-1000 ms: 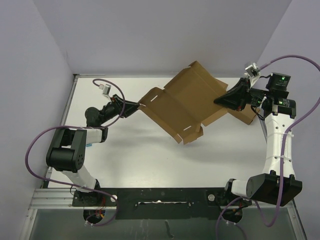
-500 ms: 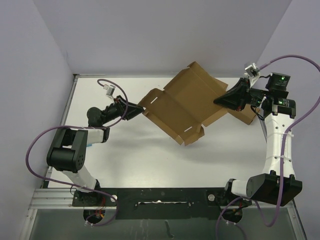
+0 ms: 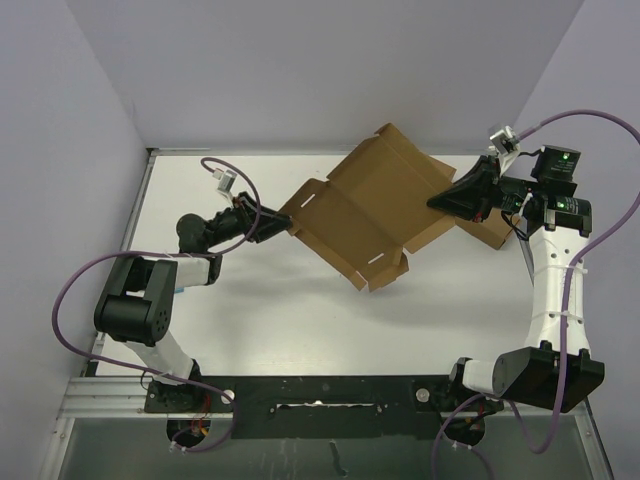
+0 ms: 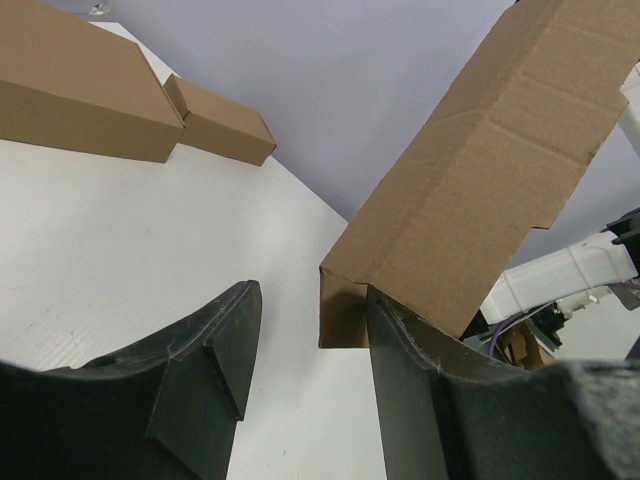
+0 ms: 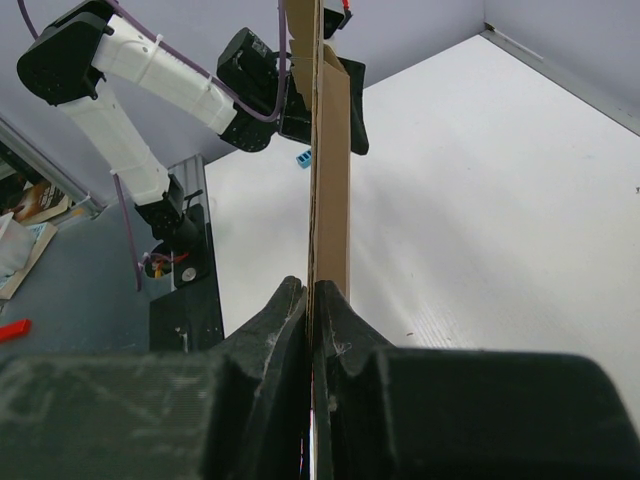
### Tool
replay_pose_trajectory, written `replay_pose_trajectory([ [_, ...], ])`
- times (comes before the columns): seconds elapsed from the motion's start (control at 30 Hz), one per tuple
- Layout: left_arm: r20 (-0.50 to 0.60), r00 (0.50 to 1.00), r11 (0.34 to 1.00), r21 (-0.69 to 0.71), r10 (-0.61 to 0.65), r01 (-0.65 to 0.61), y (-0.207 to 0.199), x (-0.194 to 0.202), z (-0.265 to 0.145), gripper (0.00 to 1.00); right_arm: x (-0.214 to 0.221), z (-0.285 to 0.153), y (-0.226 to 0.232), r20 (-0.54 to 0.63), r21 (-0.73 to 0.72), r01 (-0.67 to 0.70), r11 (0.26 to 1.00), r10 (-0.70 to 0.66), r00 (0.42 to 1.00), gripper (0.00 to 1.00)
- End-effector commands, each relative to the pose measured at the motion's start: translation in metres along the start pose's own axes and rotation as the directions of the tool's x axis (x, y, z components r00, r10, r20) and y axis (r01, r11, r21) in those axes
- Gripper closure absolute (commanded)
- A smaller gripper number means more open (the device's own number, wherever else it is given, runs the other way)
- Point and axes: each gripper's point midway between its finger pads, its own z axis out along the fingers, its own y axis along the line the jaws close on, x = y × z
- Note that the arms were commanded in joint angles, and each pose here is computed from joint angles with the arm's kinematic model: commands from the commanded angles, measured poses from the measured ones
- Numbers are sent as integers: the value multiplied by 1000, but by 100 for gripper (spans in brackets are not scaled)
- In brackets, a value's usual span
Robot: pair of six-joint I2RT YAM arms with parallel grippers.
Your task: Fold the paper box
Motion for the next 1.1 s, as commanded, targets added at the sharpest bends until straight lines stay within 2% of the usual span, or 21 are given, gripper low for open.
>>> replay_pose_trajectory([
  [0.0,-6,996,993,80,84,-84,-19,-9,6,56,-12,1,36,30,-115,58,992,-55,998,100],
  [0.13,-10,997,995,77,70,-69,-16,-8,7,59,-12,1,36,30,-118,56,991,-53,998,100],
  [0.37,-9,999,996,74,54,-53,-13,-8,8,72,-12,1,36,31,-121,57,991,-53,998,100],
  [0.43,-8,999,996,75,52,-51,-14,-9,8,76,-12,1,37,30,-122,56,991,-53,998,100],
  [0.5,-10,999,996,78,52,-51,-15,-10,9,85,-12,1,36,31,-121,56,991,-52,998,100],
  [0.57,-12,999,996,79,49,-48,-15,-10,9,88,-12,1,36,31,-121,55,991,-52,998,100],
  [0.8,-19,999,996,77,39,-38,-11,-7,9,77,-13,1,38,32,-129,54,990,-50,998,100],
  [1.07,-34,999,996,84,25,-23,-8,-1,15,79,-13,1,39,33,-136,53,989,-49,998,100],
])
